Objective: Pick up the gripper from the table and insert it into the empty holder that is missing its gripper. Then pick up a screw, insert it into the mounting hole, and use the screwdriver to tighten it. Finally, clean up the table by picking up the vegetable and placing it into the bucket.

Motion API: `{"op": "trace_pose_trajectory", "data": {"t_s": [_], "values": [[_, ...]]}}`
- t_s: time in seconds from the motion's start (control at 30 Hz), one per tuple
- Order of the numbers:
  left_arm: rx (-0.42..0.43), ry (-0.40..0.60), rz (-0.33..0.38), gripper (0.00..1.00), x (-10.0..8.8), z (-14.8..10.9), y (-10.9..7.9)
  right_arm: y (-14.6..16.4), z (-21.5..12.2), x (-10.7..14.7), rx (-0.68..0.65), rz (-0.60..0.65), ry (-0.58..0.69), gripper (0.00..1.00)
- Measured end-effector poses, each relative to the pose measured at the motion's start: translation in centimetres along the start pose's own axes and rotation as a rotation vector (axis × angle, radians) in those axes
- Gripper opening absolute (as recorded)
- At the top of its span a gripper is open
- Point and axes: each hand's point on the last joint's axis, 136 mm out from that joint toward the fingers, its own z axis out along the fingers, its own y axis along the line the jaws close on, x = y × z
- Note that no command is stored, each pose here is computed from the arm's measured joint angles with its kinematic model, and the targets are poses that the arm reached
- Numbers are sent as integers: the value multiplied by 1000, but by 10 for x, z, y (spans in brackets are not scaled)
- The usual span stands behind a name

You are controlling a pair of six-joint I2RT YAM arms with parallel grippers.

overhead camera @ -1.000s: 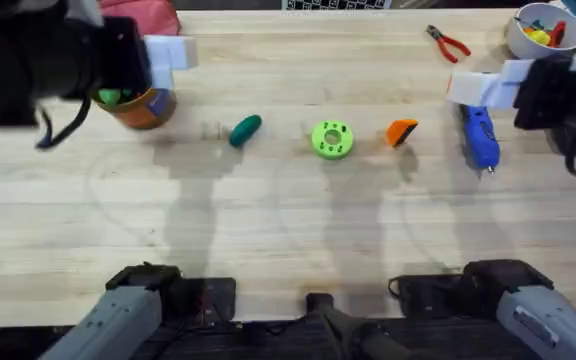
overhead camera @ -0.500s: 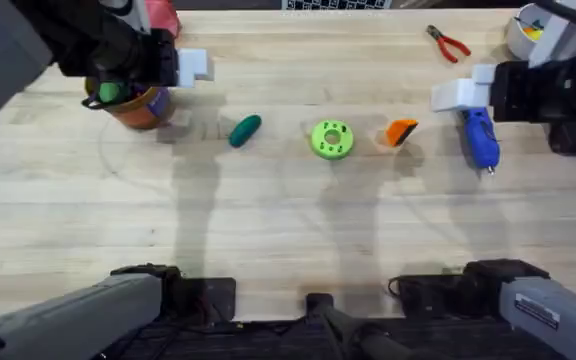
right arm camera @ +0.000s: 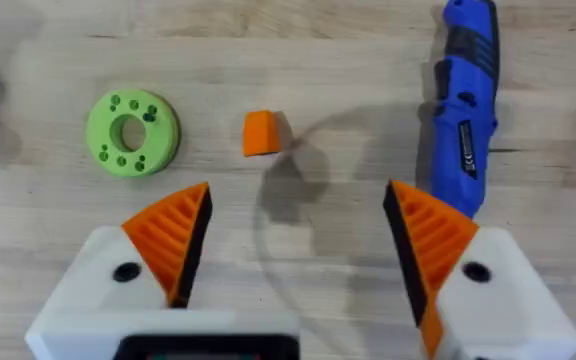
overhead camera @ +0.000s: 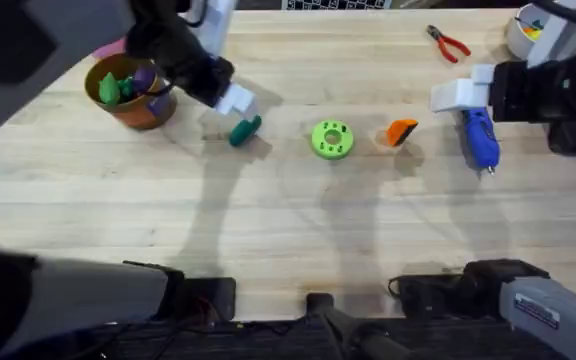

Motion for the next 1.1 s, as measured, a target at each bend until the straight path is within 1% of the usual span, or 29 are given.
{"op": "trace_pose_trajectory", "data": {"t_s": [0.03, 0.13, 0.3, 0.47, 0.63, 0.87, 0.93, 0.97, 1.07, 1.1], "values": [[26, 17, 27, 985, -2, 4, -6, 0, 0, 0, 0, 0, 0, 994], [88, 71, 78, 985, -4, 18, -17, 0, 0, 0, 0, 0, 0, 994], [150, 164, 105, 986, -1, 51, -21, 0, 0, 0, 0, 0, 0, 994], [164, 218, 123, 985, 5, 77, -20, 0, 0, 0, 0, 0, 0, 994], [165, 246, 130, 993, 8, 93, -18, 0, 0, 0, 0, 0, 0, 994], [178, 278, 131, 876, 13, 106, -19, 0, 0, 2, 0, 1, 7, 993], [188, 286, 129, 820, 15, 109, -21, 0, 0, 3, 0, 1, 13, 994], [192, 285, 129, 754, 14, 109, -21, 0, 0, 4, 1, 2, 15, 994], [200, 277, 135, 476, 12, 108, -24, 0, 0, 4, 1, 4, 17, 994], [206, 274, 135, 358, 11, 108, -25, 0, 0, 4, 1, 4, 18, 994]]}}
